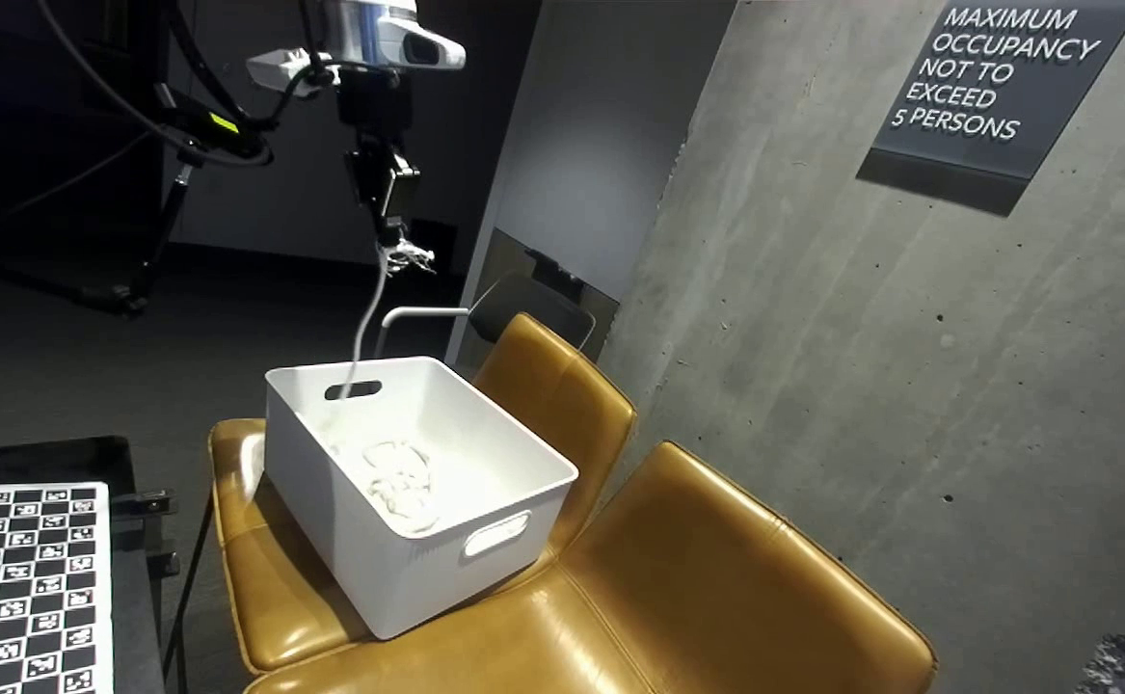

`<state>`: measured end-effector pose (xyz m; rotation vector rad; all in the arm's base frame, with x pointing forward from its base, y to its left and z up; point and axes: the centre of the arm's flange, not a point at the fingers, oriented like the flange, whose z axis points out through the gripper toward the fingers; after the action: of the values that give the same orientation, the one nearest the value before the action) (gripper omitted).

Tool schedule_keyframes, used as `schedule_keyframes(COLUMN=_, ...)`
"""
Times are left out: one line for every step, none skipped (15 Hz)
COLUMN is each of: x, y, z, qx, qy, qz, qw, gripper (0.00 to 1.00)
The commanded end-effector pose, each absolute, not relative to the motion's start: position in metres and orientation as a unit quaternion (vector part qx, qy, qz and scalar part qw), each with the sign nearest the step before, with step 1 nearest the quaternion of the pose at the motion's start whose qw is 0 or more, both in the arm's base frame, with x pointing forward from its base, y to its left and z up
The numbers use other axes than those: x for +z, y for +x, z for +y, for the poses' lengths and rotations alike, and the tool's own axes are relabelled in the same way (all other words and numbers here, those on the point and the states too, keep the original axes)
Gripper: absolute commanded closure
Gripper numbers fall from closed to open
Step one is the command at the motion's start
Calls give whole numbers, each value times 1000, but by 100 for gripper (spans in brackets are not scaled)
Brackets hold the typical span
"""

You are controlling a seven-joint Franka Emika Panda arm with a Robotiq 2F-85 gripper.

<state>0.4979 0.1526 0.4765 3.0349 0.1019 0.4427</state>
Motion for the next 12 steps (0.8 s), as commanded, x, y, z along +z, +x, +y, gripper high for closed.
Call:
schedule_keyframes(x=450, y=518, z=129, qx=172, qy=985, qz=11, qw=29, gripper=99)
schedule_keyframes(x=444, y=521, z=125, qx=174, qy=984, qz=5, qw=27, gripper=99)
schedule_keyframes(x=439, y=524, z=121, qx=175, qy=984, qz=0, qw=26, gripper=99)
schedule_keyframes(x=433, y=527, z=119, qx=175, qy=984, qz=-6, qw=25, gripper=99)
schedule_keyframes(x=428, y=529, z=117, qx=174, qy=984, qz=-10, qw=26, gripper=99)
schedule_keyframes(x=422, y=531, z=114, qx=174, qy=984, qz=-14, qw=27, gripper=99)
schedule_keyframes(x=417, y=532, z=113, qx=171, qy=985, qz=-19, qw=29, gripper=99)
schedule_keyframes(x=411, y=531, z=111, qx=166, qy=985, qz=-22, qw=33, gripper=69)
schedule_keyframes(x=406, y=529, z=110, qx=162, qy=986, qz=-25, qw=36, gripper=68)
schedule_keyframes(x=401, y=527, z=109, qx=157, qy=986, qz=-27, qw=39, gripper=63)
schedule_keyframes(x=397, y=523, z=108, qx=150, qy=987, qz=-30, qw=41, gripper=55)
schedule_keyframes(x=393, y=521, z=106, qx=143, qy=988, qz=-33, qw=41, gripper=49)
